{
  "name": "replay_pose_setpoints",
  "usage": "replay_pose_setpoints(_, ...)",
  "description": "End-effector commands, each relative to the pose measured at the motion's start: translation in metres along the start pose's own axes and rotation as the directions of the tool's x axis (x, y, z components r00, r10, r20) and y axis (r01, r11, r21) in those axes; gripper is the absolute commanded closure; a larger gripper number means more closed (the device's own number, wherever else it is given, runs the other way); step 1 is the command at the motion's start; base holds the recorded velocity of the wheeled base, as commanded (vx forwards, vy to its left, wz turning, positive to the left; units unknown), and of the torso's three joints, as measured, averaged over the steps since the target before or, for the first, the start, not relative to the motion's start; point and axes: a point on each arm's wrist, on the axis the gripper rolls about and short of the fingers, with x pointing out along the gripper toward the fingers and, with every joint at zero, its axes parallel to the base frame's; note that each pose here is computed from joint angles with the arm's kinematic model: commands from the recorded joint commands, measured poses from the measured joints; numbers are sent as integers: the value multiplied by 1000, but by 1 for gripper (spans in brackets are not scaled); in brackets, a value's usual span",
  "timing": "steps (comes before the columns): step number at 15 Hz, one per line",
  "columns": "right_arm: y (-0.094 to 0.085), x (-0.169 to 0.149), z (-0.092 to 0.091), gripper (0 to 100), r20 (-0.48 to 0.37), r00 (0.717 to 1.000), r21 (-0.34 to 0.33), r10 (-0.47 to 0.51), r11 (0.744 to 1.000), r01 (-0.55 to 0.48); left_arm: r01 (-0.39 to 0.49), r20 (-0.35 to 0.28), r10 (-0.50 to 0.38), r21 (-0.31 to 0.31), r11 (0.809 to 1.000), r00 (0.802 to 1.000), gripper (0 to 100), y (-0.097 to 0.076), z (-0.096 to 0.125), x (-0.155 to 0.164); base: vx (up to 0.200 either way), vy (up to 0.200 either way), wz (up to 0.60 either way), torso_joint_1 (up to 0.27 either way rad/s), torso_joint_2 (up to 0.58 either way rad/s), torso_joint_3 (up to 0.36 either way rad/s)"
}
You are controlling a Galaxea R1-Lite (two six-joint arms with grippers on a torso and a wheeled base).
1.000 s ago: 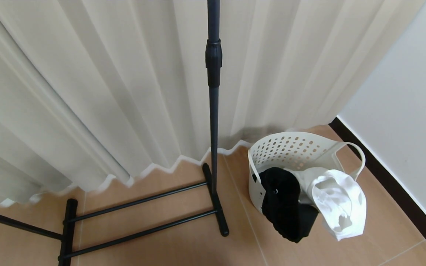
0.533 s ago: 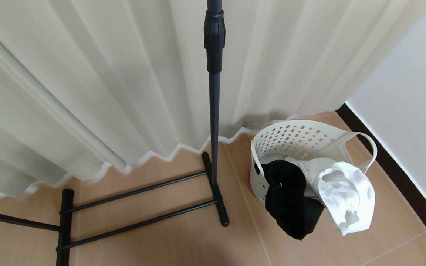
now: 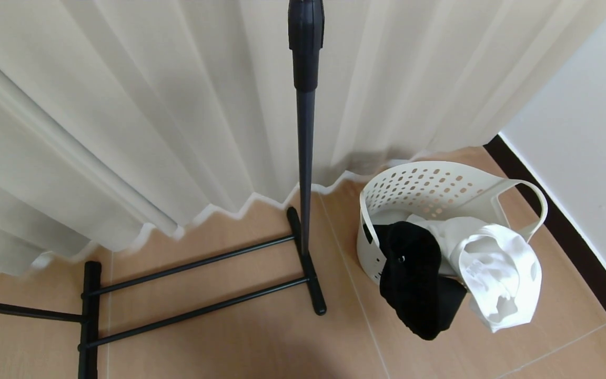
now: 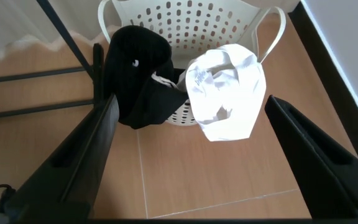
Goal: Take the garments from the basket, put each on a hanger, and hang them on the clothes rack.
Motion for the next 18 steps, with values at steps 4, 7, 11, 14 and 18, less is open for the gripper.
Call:
replay_pose_setpoints(4, 0, 0, 0, 0, 1, 1000, -6, 2, 1000, -2, 1, -1, -1, 1, 1000, 1000, 0, 0, 0, 0, 0, 0, 0, 5, 2, -126)
replay_pose_setpoints(7, 0, 5, 4, 0, -99, 995, -51, 1, 999, -6, -2, -2, 2, 1, 1000, 1000, 0, 0, 0, 0, 0, 0, 0, 4, 4, -149)
replay_pose_setpoints(11, -2, 63, 56, 0, -402, 911, -85, 91, 987, -136, -2, -2, 2, 2, 1000, 1000, 0, 0, 0, 0, 0, 0, 0, 4, -1, -39)
replay_pose_setpoints(14, 3, 114, 82, 0, -510, 850, -280, 130, 910, -307, -2, -2, 2, 1, 1000, 1000, 0, 0, 0, 0, 0, 0, 0, 0, 0, 0)
replay_pose_setpoints(18, 27, 211, 106, 0, -598, 785, -604, 161, 553, -574, -2, -2, 2, 2, 1000, 1000, 0, 0, 0, 0, 0, 0, 0, 0, 0, 0)
